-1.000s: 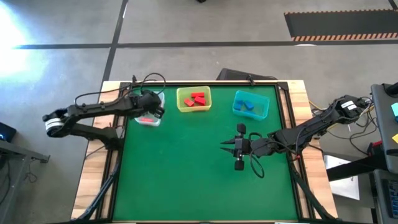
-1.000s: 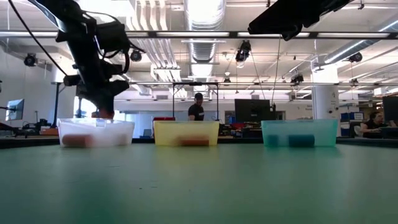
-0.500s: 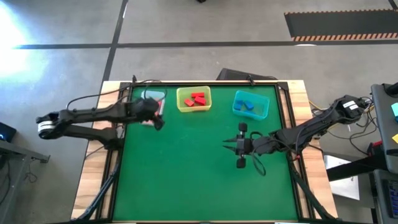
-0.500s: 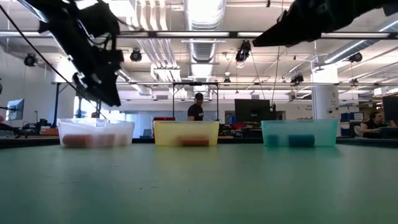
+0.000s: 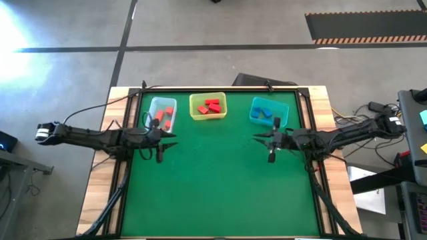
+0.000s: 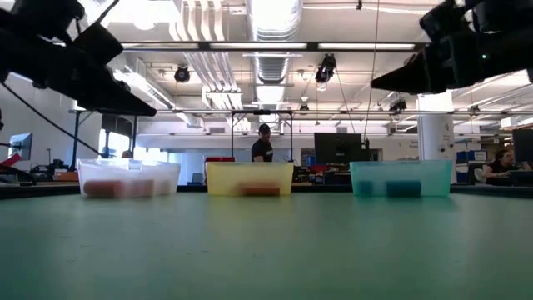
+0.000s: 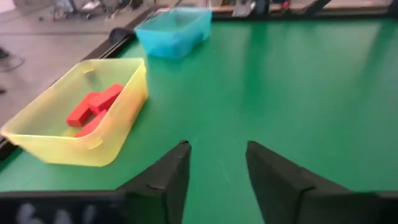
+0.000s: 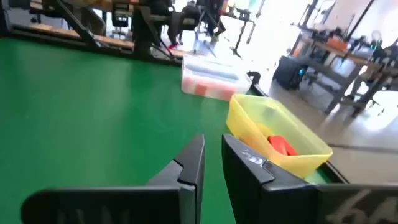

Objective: Sort & place blocks by color
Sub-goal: Return to Home Position

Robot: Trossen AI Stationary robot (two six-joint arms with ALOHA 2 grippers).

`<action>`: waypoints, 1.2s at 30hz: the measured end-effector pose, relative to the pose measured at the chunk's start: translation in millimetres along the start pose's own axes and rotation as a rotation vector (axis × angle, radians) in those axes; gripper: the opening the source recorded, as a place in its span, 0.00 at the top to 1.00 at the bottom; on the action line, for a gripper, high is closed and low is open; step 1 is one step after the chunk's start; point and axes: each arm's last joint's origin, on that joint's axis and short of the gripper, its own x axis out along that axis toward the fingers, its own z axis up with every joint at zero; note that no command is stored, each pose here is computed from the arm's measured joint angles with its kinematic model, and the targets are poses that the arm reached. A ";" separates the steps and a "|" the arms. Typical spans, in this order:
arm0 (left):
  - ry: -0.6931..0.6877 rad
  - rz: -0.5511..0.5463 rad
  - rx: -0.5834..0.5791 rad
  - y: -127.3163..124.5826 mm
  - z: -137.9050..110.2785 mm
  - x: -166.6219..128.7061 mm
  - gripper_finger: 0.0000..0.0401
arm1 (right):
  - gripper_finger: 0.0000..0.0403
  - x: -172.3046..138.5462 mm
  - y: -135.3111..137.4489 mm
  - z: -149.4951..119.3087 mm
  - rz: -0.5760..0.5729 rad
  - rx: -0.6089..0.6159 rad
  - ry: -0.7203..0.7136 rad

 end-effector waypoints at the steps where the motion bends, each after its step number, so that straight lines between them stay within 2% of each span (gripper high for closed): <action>1: -0.021 -0.011 -0.006 0.2 -3.4 -1.7 0.67 | 0.89 -4.4 -0.9 -1.5 -0.002 0.001 -0.016; 5: -0.066 -0.023 -0.015 1.5 -19.4 -6.3 0.80 | 0.91 -21.5 -6.6 -2.2 -0.043 0.004 -0.090; 10: -0.089 -0.001 -0.018 3.2 -36.3 -8.9 0.95 | 0.92 -39.3 -12.2 -6.0 -0.080 -0.018 -0.108; 12: -0.111 -0.002 -0.023 3.5 -39.4 -9.8 0.99 | 0.92 -48.5 -16.0 -4.7 -0.112 -0.022 -0.133; 15: -0.146 -0.001 -0.018 4.0 -38.6 -11.6 0.99 | 0.92 -60.8 -20.4 -1.7 -0.127 -0.008 -0.185; 21: -0.160 -0.001 -0.017 4.3 -37.7 -12.7 0.99 | 0.92 -71.3 -22.2 -7.9 -0.124 0.005 -0.196; 27: -0.151 0.000 -0.016 4.1 -38.6 -12.0 0.98 | 0.92 -81.0 -24.0 -12.4 -0.140 -0.037 -0.253; 36: -0.118 0.003 -0.007 3.5 -41.2 -9.1 0.98 | 0.92 -74.2 -17.3 -24.6 -0.078 -0.073 -0.272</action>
